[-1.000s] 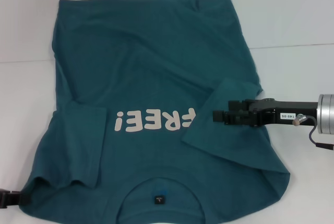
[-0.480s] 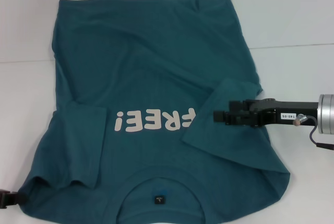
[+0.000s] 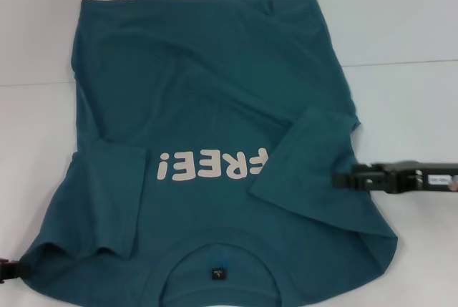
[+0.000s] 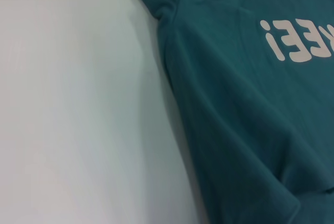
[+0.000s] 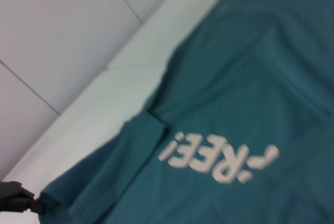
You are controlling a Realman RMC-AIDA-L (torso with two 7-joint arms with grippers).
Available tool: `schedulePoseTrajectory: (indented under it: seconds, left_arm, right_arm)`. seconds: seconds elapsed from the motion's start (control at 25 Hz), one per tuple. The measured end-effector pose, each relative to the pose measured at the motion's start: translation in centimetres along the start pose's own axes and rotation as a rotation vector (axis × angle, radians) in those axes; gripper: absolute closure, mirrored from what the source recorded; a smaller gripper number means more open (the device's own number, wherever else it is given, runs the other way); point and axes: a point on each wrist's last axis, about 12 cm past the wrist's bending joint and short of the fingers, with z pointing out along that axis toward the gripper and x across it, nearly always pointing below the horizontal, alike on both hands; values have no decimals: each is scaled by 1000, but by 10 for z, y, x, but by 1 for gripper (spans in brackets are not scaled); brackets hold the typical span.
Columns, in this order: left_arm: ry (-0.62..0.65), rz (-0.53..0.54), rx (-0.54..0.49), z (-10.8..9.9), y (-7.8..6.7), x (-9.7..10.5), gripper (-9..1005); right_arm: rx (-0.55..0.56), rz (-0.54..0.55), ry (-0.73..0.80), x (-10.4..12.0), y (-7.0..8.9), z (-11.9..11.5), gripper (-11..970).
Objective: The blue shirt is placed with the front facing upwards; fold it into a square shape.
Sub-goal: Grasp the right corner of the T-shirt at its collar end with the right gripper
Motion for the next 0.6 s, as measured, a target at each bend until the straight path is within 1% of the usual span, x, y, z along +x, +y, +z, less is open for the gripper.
schedulePoseTrajectory:
  seconds: [0.12, 0.28, 0.48, 0.6]
  left_arm:
    - [2, 0, 2, 1, 0, 1, 990]
    - [2, -3, 2, 1, 0, 2, 989]
    - [0, -5, 7, 1, -1, 2, 989]
    - [-1, -4, 11, 2, -2, 2, 989]
  right_arm:
    - [26, 74, 34, 10, -6, -15, 49]
    - [43, 143, 63, 20, -11, -31, 49]
    - [34, 221, 95, 30, -10, -49, 50]
    - [49, 261, 108, 35, -11, -57, 50]
